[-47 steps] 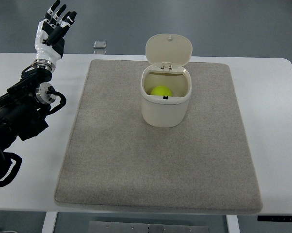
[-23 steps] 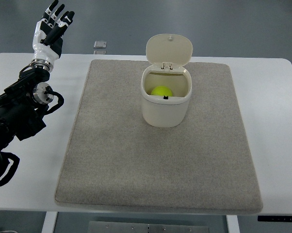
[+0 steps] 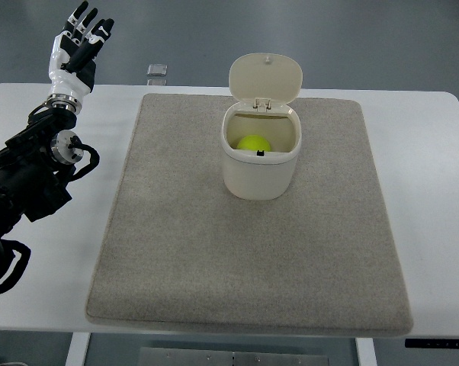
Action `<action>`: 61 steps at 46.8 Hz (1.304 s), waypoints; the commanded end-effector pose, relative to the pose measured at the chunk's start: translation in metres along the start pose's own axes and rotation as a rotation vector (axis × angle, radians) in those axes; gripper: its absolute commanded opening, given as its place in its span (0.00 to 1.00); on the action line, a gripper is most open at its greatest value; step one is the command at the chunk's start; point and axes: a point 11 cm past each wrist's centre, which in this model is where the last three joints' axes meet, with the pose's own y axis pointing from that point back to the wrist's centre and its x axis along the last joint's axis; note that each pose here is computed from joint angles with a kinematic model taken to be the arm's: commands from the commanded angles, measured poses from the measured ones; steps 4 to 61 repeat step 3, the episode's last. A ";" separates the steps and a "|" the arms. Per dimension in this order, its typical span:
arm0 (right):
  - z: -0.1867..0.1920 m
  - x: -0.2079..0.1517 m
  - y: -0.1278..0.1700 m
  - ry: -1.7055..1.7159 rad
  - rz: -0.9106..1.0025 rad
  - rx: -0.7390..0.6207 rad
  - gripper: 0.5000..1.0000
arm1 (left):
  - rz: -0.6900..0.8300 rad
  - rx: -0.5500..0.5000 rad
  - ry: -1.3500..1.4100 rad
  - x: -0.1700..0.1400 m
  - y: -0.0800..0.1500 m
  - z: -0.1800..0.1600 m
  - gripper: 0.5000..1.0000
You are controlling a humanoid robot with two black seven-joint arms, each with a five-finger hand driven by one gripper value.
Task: Put tennis ball into box with left hand
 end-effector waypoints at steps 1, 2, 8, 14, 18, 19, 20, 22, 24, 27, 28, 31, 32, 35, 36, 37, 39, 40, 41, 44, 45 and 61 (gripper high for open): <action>0.001 -0.001 0.000 -0.002 -0.002 -0.002 0.80 | 0.001 0.001 0.000 -0.001 0.000 -0.001 0.76; 0.001 -0.001 0.000 -0.007 -0.002 -0.001 0.80 | 0.006 0.000 -0.003 0.001 0.000 0.000 0.76; 0.000 -0.001 0.000 -0.008 -0.002 -0.001 0.80 | 0.006 0.000 -0.003 0.000 0.000 0.000 0.76; 0.000 -0.001 0.000 -0.008 -0.002 -0.001 0.80 | 0.006 0.000 -0.003 0.000 0.000 0.000 0.76; 0.000 -0.001 0.000 -0.008 -0.002 -0.001 0.80 | 0.006 0.000 -0.003 0.000 0.000 0.000 0.76; 0.000 -0.001 0.000 -0.008 -0.002 -0.001 0.80 | 0.006 0.000 -0.003 0.000 0.000 0.000 0.76; 0.000 -0.001 0.000 -0.008 -0.002 -0.001 0.80 | 0.006 0.000 -0.003 0.000 0.000 0.000 0.76; 0.000 -0.001 0.000 -0.008 -0.002 -0.001 0.80 | 0.006 0.000 -0.003 0.000 0.000 0.000 0.76; 0.000 -0.001 0.000 -0.008 -0.002 -0.001 0.80 | 0.006 0.000 -0.003 0.000 0.000 0.000 0.76; 0.000 -0.001 0.000 -0.008 -0.002 -0.001 0.80 | 0.006 0.000 -0.003 0.000 0.000 0.000 0.76; 0.000 -0.001 0.000 -0.008 -0.002 -0.001 0.80 | 0.006 0.000 -0.003 0.000 0.000 0.000 0.76; 0.000 -0.001 0.000 -0.008 -0.002 -0.001 0.80 | 0.006 0.000 -0.003 0.000 0.000 0.000 0.76; 0.000 -0.001 0.000 -0.008 -0.002 -0.001 0.80 | 0.006 0.000 -0.003 0.000 0.000 0.000 0.76; 0.000 -0.001 0.000 -0.008 -0.002 -0.001 0.80 | 0.006 0.000 -0.003 0.000 0.000 0.000 0.76; 0.000 -0.001 0.000 -0.008 -0.002 -0.001 0.80 | 0.006 0.000 -0.003 0.000 0.000 0.000 0.76; 0.000 -0.001 0.000 -0.008 -0.002 -0.001 0.80 | 0.006 0.000 -0.003 0.000 0.000 0.000 0.76; 0.000 -0.001 0.000 -0.008 -0.002 -0.001 0.80 | 0.006 0.000 -0.003 0.000 0.000 0.000 0.76; 0.000 -0.001 0.000 -0.008 -0.002 -0.001 0.80 | 0.006 0.000 -0.003 0.000 0.000 0.000 0.76; 0.000 -0.001 0.000 -0.008 -0.002 -0.001 0.80 | 0.006 0.000 -0.003 0.000 0.000 0.000 0.76; 0.000 -0.001 0.000 -0.008 -0.002 -0.001 0.80 | 0.006 0.000 -0.003 0.000 0.000 0.000 0.76; 0.000 -0.001 0.000 -0.008 -0.002 -0.001 0.80 | 0.006 0.000 -0.003 0.000 0.000 0.000 0.76; 0.000 -0.001 0.000 -0.008 -0.002 -0.001 0.80 | 0.006 0.000 -0.003 0.000 0.000 0.000 0.76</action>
